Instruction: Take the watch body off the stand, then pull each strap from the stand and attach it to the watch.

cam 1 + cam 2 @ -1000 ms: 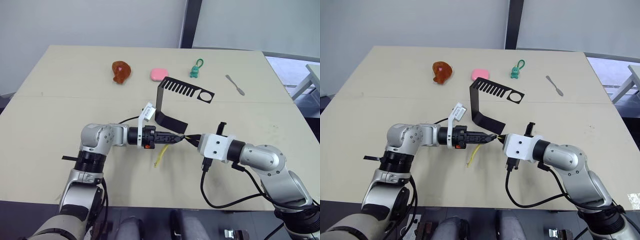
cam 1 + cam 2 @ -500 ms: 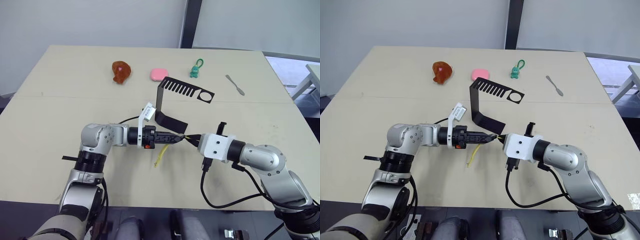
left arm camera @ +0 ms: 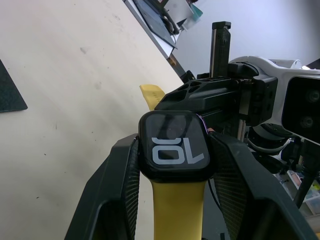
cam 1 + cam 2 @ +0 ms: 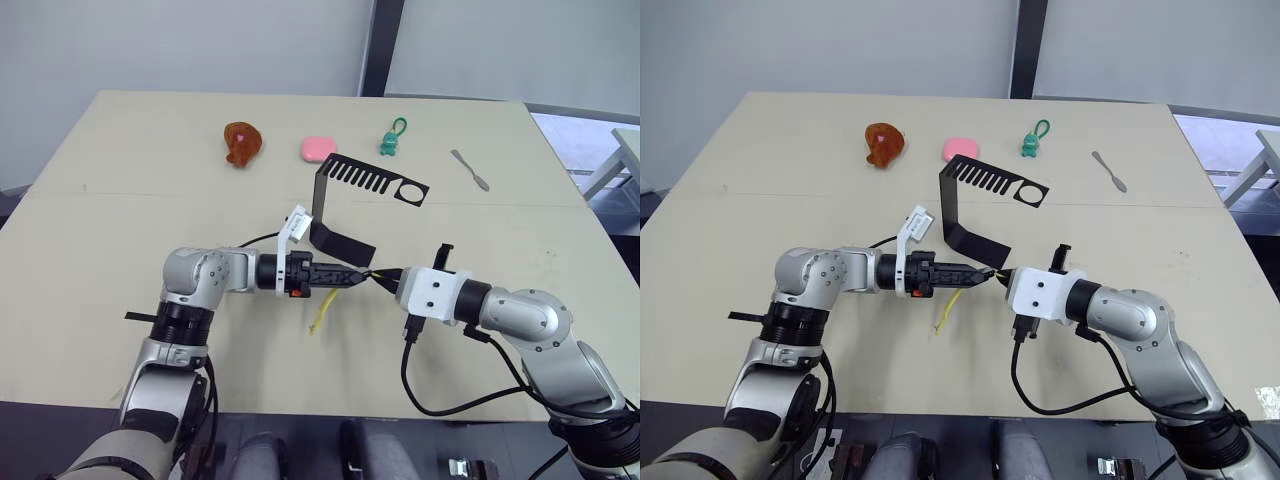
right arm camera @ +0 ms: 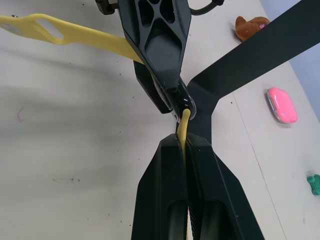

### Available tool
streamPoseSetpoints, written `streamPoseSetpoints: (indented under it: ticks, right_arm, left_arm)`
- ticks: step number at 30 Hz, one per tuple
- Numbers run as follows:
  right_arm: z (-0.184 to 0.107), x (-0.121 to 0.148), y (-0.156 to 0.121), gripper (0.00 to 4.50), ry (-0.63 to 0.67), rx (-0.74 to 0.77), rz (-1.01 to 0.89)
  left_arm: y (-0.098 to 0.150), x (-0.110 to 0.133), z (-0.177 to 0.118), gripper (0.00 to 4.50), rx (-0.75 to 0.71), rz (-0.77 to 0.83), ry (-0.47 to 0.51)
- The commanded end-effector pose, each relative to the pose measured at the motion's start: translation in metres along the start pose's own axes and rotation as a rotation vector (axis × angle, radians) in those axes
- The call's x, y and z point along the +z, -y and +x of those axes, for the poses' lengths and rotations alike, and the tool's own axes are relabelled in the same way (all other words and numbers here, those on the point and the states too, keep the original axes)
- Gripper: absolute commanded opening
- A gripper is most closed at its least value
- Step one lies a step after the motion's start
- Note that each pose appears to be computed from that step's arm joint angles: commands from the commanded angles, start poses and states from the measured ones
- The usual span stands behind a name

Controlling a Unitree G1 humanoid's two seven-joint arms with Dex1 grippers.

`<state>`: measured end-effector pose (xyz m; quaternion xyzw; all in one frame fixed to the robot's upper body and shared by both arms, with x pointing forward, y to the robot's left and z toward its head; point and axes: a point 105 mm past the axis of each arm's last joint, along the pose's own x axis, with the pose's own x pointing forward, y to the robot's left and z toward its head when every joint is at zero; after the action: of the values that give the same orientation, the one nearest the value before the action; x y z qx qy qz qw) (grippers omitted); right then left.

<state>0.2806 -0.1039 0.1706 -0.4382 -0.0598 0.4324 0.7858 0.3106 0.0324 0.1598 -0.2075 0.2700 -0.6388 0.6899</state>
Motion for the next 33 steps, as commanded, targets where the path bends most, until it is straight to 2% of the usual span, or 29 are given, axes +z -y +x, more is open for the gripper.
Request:
streamPoseSetpoints:
  ticks: [1,18,24,26,28,33]
  right_arm:
    - [0.001,0.017,0.002,0.0,0.067,-0.018,-0.037]
    - [0.001,0.018,0.0,0.0,0.072,-0.02,-0.039]
    - [-0.009,0.028,0.007,0.0,0.1,-0.048,-0.066]
    - [-0.018,0.035,0.006,0.64,0.122,-0.03,-0.052]
    - [-0.034,0.039,0.002,1.36,0.136,0.01,0.0]
    - [-0.075,0.041,-0.001,4.0,0.185,0.129,0.276]
  left_arm:
    - [0.021,0.008,0.014,1.6,-0.103,0.06,-0.008]
    - [0.02,0.007,0.013,1.6,-0.09,0.062,-0.01]
    - [0.012,0.007,0.01,1.6,-0.053,0.073,-0.001]
    - [0.009,0.009,0.007,1.6,-0.031,0.092,0.004]
    - [0.006,0.009,0.002,1.6,-0.004,0.179,-0.019]
    - [0.022,0.003,-0.01,1.6,-0.052,0.512,-0.118]
